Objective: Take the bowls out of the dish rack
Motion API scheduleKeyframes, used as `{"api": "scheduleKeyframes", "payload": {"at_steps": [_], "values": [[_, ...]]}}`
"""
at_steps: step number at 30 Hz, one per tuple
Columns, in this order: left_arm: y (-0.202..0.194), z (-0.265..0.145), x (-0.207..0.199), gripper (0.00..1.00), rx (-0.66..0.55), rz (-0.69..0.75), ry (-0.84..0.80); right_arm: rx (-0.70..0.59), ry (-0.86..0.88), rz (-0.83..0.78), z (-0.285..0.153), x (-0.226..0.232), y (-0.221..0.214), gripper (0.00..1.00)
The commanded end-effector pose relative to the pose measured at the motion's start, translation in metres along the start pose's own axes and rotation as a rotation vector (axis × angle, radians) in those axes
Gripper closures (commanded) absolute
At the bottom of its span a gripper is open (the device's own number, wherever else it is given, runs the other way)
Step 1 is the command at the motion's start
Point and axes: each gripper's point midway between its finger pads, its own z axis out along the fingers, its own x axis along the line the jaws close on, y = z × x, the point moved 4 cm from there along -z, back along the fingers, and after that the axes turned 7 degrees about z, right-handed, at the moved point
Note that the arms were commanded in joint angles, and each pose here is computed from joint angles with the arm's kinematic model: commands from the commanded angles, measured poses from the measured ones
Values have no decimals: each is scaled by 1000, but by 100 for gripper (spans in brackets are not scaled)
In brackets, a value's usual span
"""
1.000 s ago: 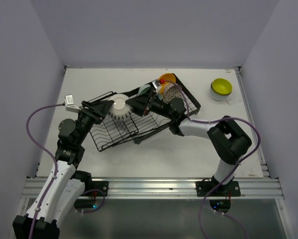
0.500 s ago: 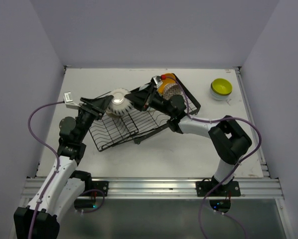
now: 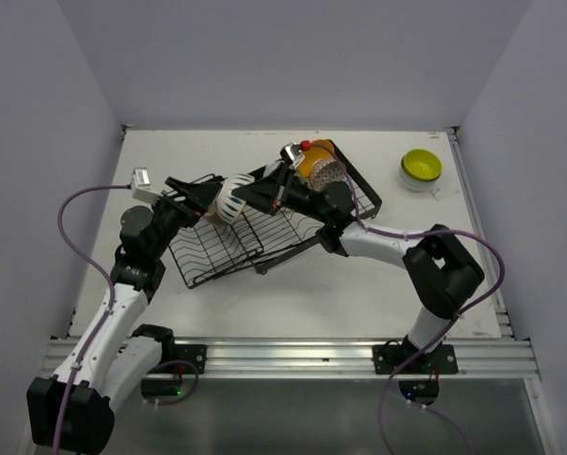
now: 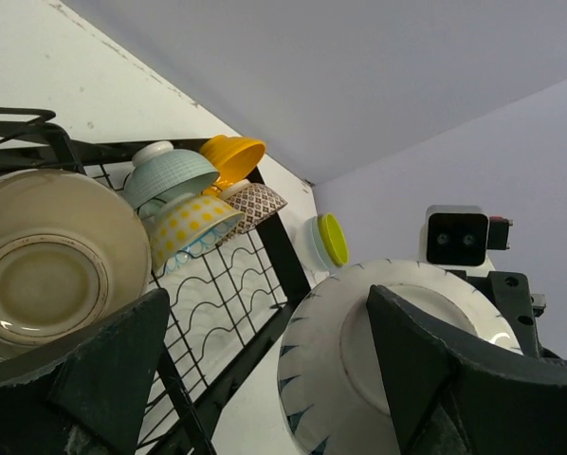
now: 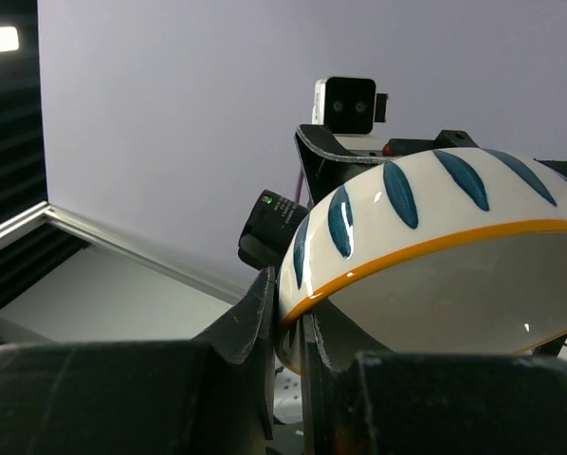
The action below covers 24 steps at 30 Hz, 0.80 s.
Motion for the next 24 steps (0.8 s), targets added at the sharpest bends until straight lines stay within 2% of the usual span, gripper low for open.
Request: {"api": "scheduleKeyframes", "payload": {"at_steps": [1,6,8,9,11,12,14,15,16,19,21,23,24], "values": [[-12,0,4,11,80,63,18,81,209,-130,4,67,-20,100],[-3,-1,-1,11,65,127,19,88,115,-144,8,53,-18,100],[10,-3,-7,10,37,197,48,97,75,-222,7,56,-16,100],[9,-7,-1,9,57,213,98,90,-9,-208,7,44,-12,100],[32,-10,-12,5,-3,300,130,83,-60,-312,4,50,-6,100],[35,-14,-11,5,-1,324,162,84,-162,-289,0,36,-3,100],[58,-20,-24,2,-65,397,183,75,-211,-407,-2,46,6,100],[63,-22,-28,2,-74,420,185,79,-308,-390,-10,35,9,100],[72,-27,-36,1,-95,441,188,82,-348,-460,-15,33,14,100],[84,-34,-40,1,-128,521,215,37,-507,-549,-37,37,44,100],[85,-35,-38,1,-122,577,219,-34,-627,-555,-63,43,77,100],[83,-36,-32,1,-108,626,232,-124,-702,-628,-90,59,117,100],[82,-36,-28,1,-107,640,236,-167,-805,-615,-109,56,127,100]]}}
